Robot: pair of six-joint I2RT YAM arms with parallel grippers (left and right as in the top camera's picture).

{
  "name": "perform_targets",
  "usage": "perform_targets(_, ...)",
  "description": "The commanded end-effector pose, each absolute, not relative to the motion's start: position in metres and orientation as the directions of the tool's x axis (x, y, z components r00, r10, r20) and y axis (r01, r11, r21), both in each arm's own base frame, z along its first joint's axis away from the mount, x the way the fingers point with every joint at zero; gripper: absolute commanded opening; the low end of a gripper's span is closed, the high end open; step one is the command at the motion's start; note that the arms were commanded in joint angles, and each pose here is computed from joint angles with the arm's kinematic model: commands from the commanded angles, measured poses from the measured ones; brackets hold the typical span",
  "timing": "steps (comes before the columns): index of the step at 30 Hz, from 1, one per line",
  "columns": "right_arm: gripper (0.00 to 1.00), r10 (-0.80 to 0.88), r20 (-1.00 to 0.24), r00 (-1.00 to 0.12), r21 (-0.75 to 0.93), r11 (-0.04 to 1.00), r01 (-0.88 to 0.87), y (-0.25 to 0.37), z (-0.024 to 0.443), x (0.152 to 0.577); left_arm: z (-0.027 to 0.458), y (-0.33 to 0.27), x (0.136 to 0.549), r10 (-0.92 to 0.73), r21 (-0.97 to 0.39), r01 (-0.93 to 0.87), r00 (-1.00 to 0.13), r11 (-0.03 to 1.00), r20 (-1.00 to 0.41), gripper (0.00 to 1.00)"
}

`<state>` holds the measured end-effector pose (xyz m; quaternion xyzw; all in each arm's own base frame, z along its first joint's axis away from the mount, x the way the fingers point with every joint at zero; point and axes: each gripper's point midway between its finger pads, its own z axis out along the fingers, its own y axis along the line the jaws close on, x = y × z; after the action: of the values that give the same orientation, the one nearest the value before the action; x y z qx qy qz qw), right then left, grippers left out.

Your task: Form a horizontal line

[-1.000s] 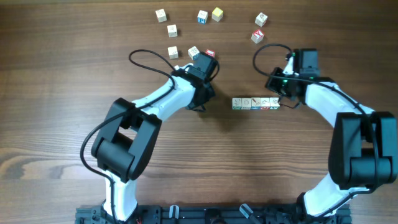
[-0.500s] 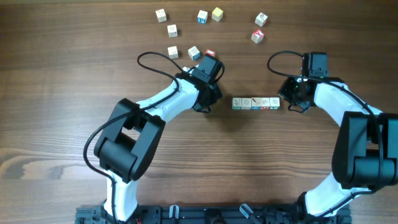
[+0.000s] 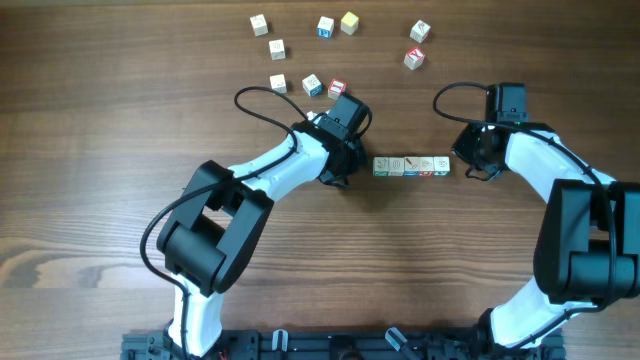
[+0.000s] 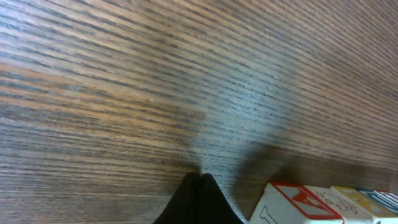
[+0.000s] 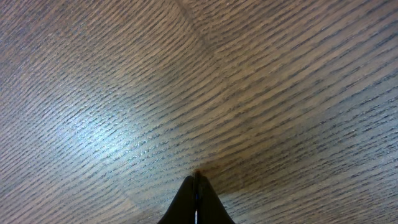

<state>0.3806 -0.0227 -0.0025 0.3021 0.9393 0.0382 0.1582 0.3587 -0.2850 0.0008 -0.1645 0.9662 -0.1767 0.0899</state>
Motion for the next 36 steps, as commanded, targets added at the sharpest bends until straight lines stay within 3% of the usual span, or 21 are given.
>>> perform_targets(1, 0.04, 0.593, -0.273, -0.758, 0.128, 0.803, 0.582, -0.03, -0.008, 0.378, -0.019, -0.285, 0.344, -0.338, -0.349, -0.3, -0.939, 0.888, -0.054, 0.04)
perform_targets(36, 0.05, 0.593, -0.272, -0.758, 0.127, 0.803, 0.582, -0.03, -0.009, 0.377, -0.005, -0.317, 0.342, -0.291, -0.493, -0.263, -0.957, 0.829, 0.021, 0.04)
